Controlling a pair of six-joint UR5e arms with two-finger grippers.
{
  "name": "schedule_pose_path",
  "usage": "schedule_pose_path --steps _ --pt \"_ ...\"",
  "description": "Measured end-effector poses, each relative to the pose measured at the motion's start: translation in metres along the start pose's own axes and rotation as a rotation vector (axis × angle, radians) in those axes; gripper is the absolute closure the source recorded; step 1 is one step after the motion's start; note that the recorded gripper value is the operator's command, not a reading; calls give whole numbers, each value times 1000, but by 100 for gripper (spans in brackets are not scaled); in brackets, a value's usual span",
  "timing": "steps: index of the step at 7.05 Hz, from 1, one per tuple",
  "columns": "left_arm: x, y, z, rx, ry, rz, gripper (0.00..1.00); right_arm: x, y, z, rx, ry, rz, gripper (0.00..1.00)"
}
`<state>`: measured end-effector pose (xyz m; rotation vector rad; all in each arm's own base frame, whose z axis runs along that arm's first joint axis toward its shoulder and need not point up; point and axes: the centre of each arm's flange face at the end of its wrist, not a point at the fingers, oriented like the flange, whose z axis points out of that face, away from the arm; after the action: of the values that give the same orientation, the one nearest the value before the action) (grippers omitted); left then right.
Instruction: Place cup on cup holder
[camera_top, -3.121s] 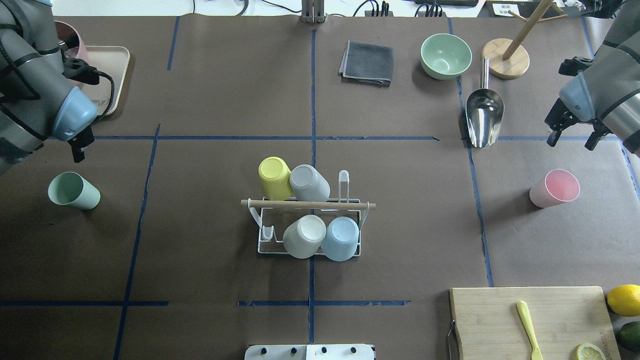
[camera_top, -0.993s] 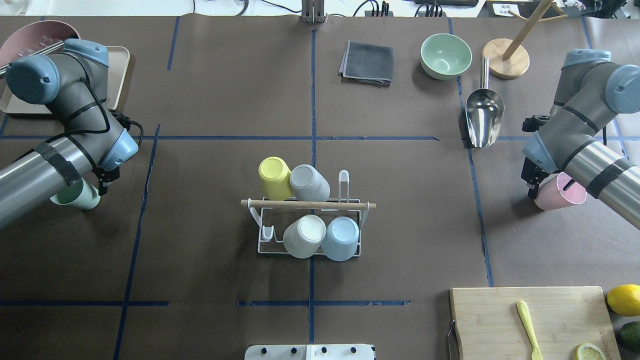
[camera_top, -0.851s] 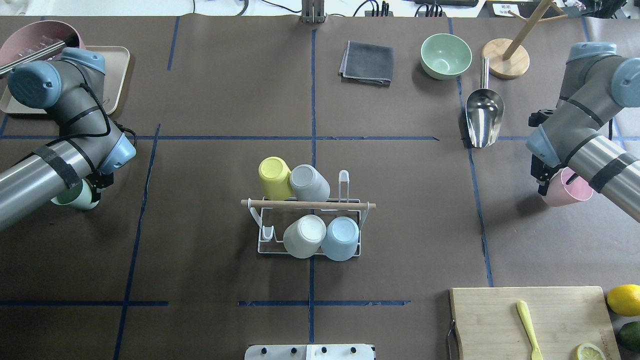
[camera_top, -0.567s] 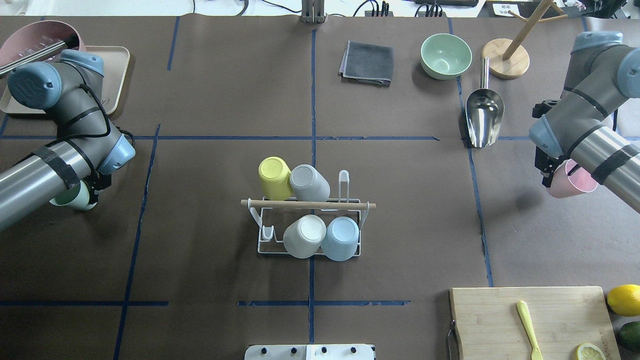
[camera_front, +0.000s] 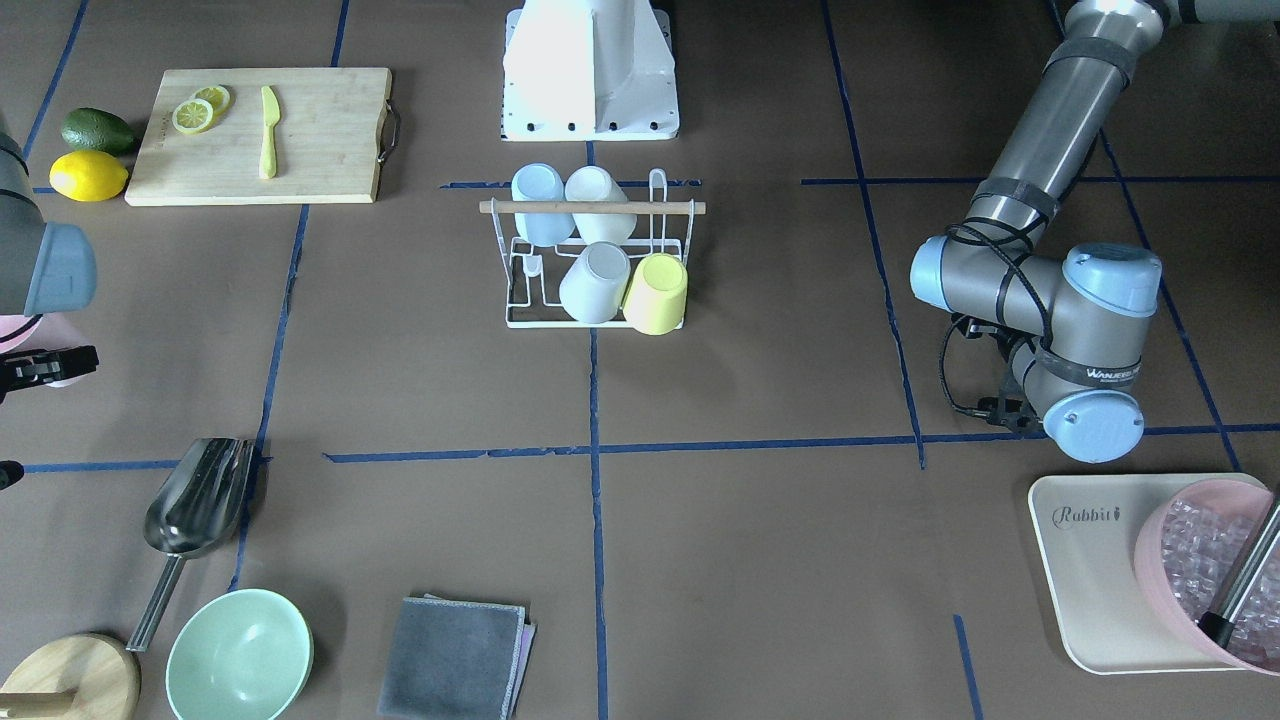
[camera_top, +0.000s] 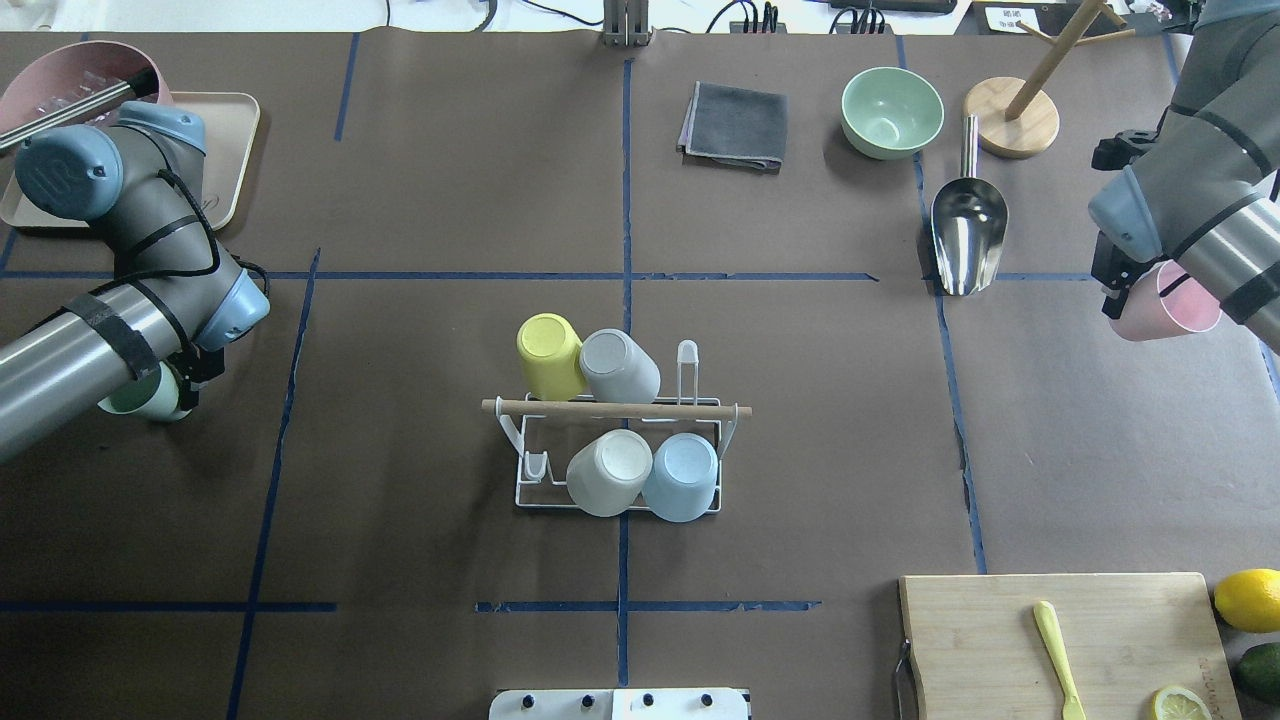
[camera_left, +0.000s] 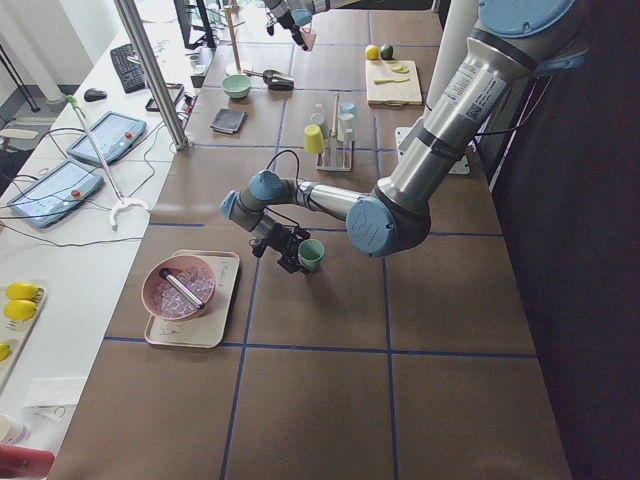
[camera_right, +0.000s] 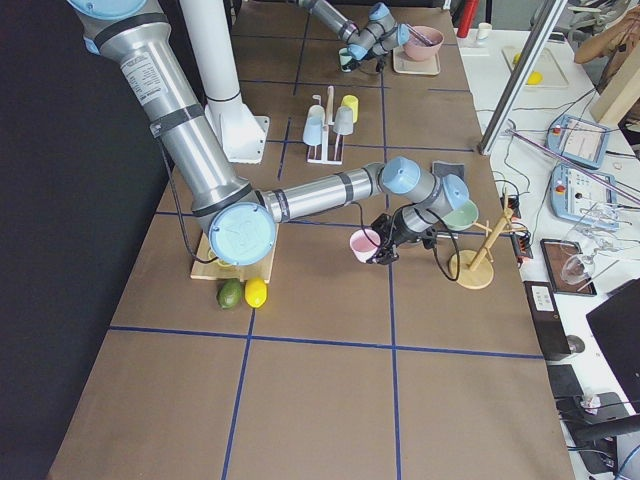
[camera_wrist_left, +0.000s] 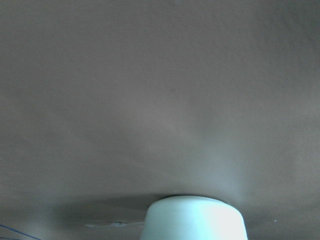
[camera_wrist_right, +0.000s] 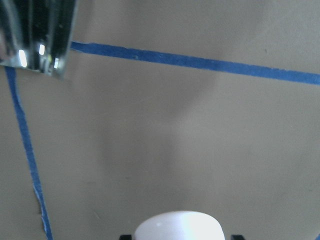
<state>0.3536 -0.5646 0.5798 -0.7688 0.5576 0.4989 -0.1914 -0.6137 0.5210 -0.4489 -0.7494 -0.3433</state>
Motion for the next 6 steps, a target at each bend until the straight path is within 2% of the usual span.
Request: schedule_pose_path --steps 1,2,4,5,6 --pt "2 0 2 -2 -1 8 86 -13 8 -17 43 3 -31 100" --pt "4 1 2 -2 -1 25 94 -26 13 -29 80 6 -60 100" --pt "12 16 -14 12 2 49 95 -48 16 -46 189 13 -116 100" --pt "20 31 -33 45 2 69 95 -60 13 -52 248 14 -150 100" --pt "36 50 -54 108 -6 121 95 -72 11 -57 304 14 -200 100"
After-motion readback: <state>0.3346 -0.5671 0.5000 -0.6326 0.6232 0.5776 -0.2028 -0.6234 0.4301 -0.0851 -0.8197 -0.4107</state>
